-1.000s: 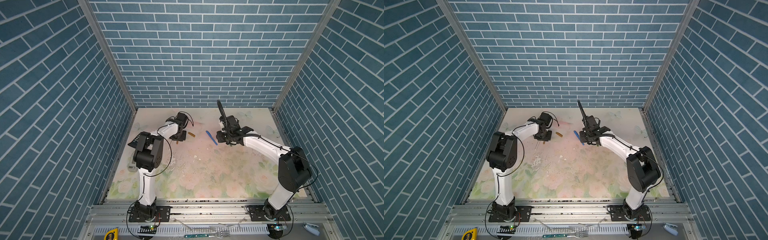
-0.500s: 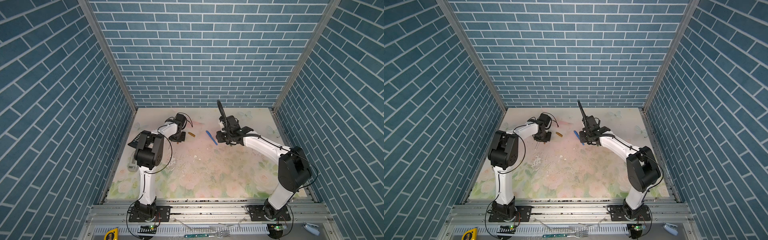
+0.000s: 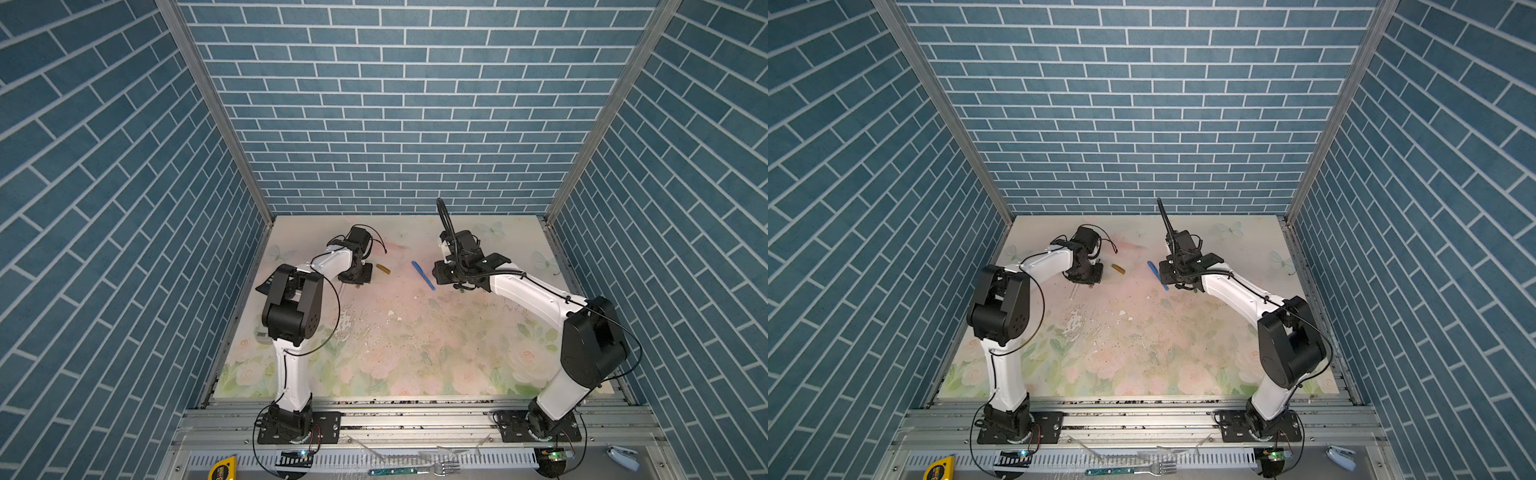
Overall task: Insert the pens into the pen caps
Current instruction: 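Lift the tan pen upright with the left gripper, nib up, then move the right gripper from beside the pen toward the tan cap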
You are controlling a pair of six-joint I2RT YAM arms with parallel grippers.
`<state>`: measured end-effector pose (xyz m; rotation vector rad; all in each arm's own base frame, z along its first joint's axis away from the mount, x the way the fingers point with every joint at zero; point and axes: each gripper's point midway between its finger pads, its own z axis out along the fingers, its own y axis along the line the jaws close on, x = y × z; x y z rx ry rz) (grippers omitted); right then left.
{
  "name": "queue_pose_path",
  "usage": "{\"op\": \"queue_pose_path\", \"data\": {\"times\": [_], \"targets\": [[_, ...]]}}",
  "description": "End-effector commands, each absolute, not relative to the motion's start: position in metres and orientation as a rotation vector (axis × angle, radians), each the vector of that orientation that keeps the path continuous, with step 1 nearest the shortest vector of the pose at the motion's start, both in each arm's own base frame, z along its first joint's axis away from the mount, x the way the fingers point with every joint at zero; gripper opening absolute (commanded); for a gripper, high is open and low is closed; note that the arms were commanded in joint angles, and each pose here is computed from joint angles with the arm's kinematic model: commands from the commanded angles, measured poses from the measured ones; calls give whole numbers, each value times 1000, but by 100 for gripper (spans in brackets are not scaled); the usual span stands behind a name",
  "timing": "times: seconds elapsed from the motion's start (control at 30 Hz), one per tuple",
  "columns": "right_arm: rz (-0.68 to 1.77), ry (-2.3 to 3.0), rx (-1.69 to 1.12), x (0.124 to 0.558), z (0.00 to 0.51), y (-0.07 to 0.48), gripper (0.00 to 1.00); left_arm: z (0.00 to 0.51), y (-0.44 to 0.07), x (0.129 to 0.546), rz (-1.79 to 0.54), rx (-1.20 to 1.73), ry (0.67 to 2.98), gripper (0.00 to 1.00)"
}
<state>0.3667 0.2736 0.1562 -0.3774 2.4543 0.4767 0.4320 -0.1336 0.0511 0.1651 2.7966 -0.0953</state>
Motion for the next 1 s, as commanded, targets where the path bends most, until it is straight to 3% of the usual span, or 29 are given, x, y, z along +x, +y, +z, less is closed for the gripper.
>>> {"op": "queue_pose_path", "data": {"times": [0.0,0.13,0.3,0.43,0.8,0.97], "targets": [[566,2409,-334,363,181,277,32,108,-156,436,-277,160,2625,0],[709,2363,-354,354,204,290,34,155,-181,421,-513,233,2446,0],[992,2245,-425,338,250,319,48,225,-225,384,-820,440,2117,0],[1150,2147,-462,331,283,337,53,255,-238,361,-941,509,1942,0],[1225,2052,-531,330,317,371,55,268,-245,353,-1020,528,1895,0],[1248,2064,-470,344,319,381,48,275,-246,347,-1021,542,1869,0]]}}
